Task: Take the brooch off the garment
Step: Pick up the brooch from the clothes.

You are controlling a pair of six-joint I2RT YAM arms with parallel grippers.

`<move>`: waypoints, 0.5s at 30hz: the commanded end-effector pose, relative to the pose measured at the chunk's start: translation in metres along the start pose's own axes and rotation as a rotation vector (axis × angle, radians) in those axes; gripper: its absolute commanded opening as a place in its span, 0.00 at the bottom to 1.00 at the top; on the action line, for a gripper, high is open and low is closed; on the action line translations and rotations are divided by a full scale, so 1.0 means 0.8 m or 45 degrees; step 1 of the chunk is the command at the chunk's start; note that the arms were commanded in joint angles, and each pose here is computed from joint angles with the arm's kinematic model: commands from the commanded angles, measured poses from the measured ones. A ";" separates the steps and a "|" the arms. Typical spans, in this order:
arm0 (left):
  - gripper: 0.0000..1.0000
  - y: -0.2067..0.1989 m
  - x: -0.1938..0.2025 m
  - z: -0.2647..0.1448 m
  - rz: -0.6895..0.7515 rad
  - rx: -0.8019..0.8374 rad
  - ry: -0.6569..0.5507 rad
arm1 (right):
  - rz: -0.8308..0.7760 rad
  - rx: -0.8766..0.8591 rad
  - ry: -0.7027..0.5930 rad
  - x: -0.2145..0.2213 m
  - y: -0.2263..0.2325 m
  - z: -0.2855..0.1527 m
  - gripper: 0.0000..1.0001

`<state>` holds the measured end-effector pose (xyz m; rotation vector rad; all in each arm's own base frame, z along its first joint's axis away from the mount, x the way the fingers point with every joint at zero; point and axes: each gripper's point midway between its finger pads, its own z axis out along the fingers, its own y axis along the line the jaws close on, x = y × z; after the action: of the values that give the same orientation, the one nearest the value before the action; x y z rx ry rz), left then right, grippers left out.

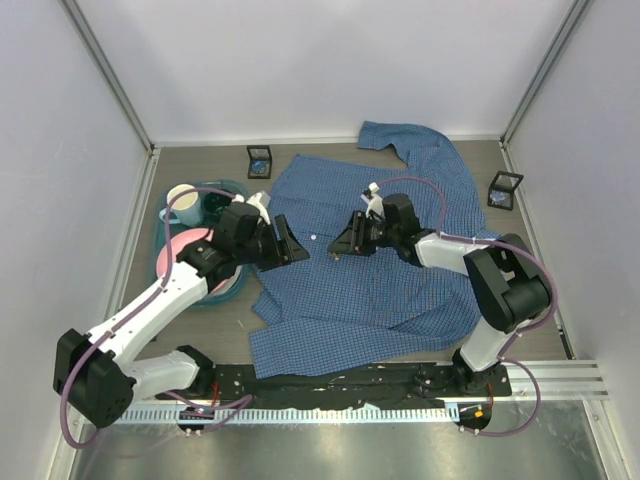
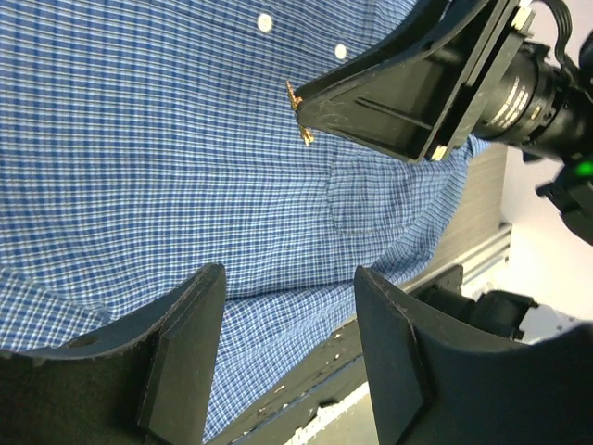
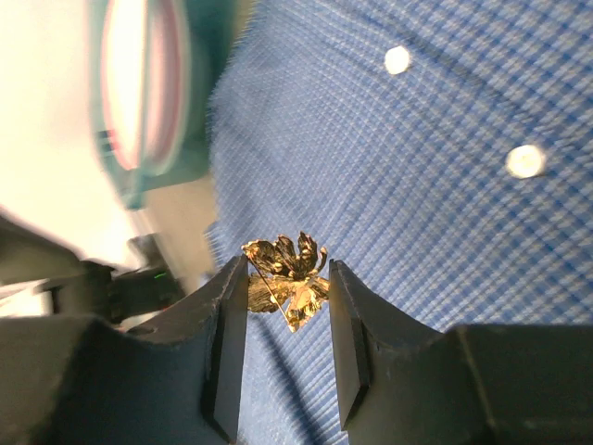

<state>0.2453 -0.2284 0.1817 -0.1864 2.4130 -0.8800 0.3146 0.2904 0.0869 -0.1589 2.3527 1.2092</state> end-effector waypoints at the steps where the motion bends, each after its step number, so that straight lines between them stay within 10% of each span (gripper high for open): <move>1: 0.61 -0.057 -0.010 -0.005 0.138 0.353 -0.055 | 0.059 -0.583 -0.032 -0.026 0.110 -0.046 0.26; 15: 0.63 -0.085 -0.033 -0.082 0.459 0.678 -0.289 | 0.282 -1.177 0.062 -0.021 0.219 -0.140 0.26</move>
<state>0.2309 -0.2387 0.2477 0.1651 1.9964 -1.1856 0.2751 0.3145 0.2023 0.1691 2.0504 2.1899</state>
